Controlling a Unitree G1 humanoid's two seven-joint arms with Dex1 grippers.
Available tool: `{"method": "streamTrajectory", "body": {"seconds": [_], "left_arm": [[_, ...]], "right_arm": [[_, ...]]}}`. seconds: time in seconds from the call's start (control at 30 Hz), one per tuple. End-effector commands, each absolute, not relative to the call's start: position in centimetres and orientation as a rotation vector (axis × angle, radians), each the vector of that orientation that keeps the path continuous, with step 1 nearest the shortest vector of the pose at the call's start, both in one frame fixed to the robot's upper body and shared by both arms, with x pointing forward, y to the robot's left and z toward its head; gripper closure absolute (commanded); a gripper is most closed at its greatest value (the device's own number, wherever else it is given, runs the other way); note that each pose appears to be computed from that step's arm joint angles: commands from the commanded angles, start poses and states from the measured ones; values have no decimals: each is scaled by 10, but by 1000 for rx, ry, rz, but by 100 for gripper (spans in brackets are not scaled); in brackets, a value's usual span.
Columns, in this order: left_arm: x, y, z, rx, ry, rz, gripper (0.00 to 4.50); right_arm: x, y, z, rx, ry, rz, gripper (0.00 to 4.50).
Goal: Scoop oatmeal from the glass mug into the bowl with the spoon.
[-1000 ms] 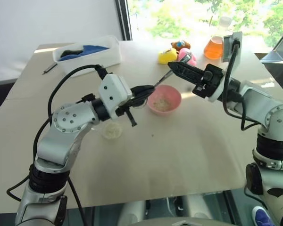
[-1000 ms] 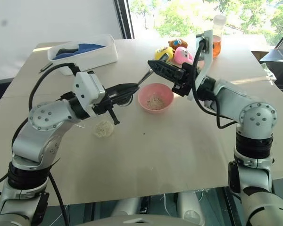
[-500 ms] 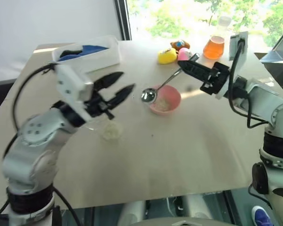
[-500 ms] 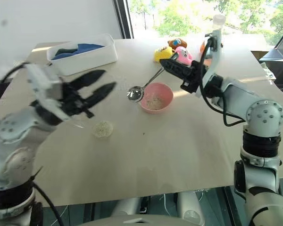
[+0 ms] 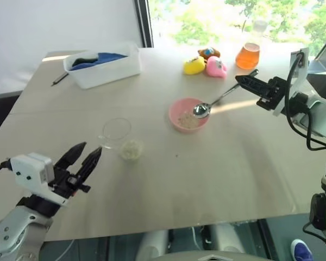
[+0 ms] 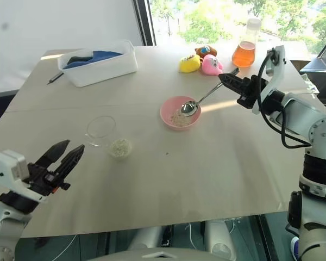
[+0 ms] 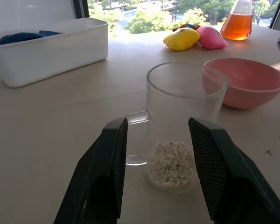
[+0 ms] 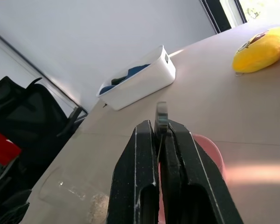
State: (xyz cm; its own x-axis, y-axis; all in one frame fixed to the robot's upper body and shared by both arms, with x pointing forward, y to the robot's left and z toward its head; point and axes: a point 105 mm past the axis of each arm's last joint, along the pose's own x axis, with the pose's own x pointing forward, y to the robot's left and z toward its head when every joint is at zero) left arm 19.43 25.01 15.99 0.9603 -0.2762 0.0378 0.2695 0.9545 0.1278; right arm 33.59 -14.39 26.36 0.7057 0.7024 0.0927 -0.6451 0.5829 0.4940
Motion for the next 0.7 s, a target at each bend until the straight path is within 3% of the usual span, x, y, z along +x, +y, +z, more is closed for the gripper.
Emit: {"method": "streamTrajectory", "body": {"seconds": [0.03, 0.3, 0.7], "left_arm": [[195, 259, 153, 196, -73, -253, 235], [227, 261, 138, 251, -109, -239, 235], [254, 259, 131, 263, -146, -216, 235]], "right_arm": [[333, -146, 280, 501, 64, 809, 450], [332, -149, 284, 467, 66, 807, 450], [332, -156, 289, 431, 52, 781, 450]]}}
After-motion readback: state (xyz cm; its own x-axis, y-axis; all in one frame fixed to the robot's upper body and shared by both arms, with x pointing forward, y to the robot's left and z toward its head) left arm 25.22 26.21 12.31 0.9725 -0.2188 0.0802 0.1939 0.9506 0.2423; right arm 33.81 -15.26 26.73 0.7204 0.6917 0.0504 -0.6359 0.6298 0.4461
